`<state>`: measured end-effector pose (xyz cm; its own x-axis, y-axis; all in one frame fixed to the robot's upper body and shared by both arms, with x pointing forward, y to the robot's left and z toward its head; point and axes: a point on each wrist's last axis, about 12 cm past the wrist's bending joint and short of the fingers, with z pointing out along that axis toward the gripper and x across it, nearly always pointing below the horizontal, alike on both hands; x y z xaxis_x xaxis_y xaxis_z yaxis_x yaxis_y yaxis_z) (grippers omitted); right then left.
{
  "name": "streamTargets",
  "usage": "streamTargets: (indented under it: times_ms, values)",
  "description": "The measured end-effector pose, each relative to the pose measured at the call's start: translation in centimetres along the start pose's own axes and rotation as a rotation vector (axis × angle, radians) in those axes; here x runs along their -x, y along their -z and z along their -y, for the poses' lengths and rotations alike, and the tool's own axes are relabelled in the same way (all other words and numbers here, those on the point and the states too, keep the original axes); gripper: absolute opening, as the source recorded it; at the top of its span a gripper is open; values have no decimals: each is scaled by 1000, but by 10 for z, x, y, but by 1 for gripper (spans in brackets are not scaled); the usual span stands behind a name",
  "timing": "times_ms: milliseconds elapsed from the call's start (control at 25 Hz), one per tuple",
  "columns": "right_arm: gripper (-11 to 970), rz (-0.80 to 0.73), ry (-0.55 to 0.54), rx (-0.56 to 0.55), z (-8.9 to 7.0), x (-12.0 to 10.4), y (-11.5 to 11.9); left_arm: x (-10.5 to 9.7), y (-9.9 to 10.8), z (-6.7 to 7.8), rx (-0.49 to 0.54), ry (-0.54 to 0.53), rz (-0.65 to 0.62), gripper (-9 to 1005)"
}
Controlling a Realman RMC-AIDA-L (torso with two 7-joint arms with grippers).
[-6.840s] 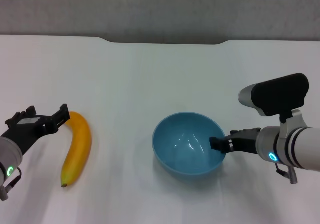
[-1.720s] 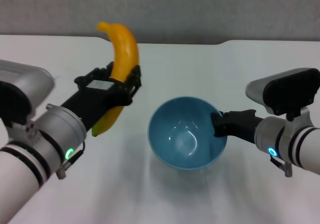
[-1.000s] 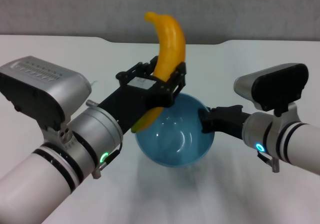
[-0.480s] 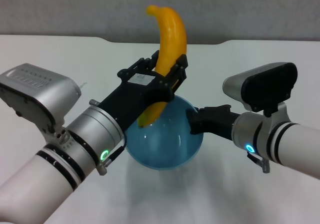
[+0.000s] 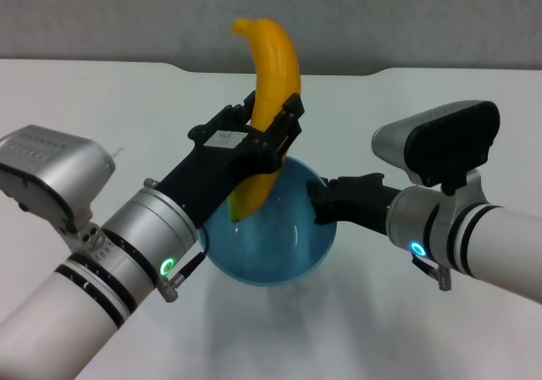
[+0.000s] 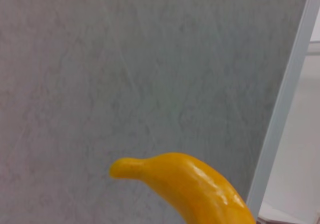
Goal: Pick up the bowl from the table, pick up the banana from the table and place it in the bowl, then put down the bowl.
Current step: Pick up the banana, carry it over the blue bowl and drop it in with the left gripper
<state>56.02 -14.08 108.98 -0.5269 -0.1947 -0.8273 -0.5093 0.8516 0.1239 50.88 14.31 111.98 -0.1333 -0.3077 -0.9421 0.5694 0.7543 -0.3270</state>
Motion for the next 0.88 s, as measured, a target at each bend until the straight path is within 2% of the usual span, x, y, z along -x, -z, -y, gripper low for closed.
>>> streamTargets:
  times_ms: [320,560,880]
  values:
    - [58,17,4,11,-4,5,2,-12,-2,-15,31,68,-2,512]
    - [59,23,3,12,-4,7,2,-14,0,-17,37,73,-8,512]
    - [60,42,-11,-11,4,9,8,-15,1,-18,43,75,-9,511]
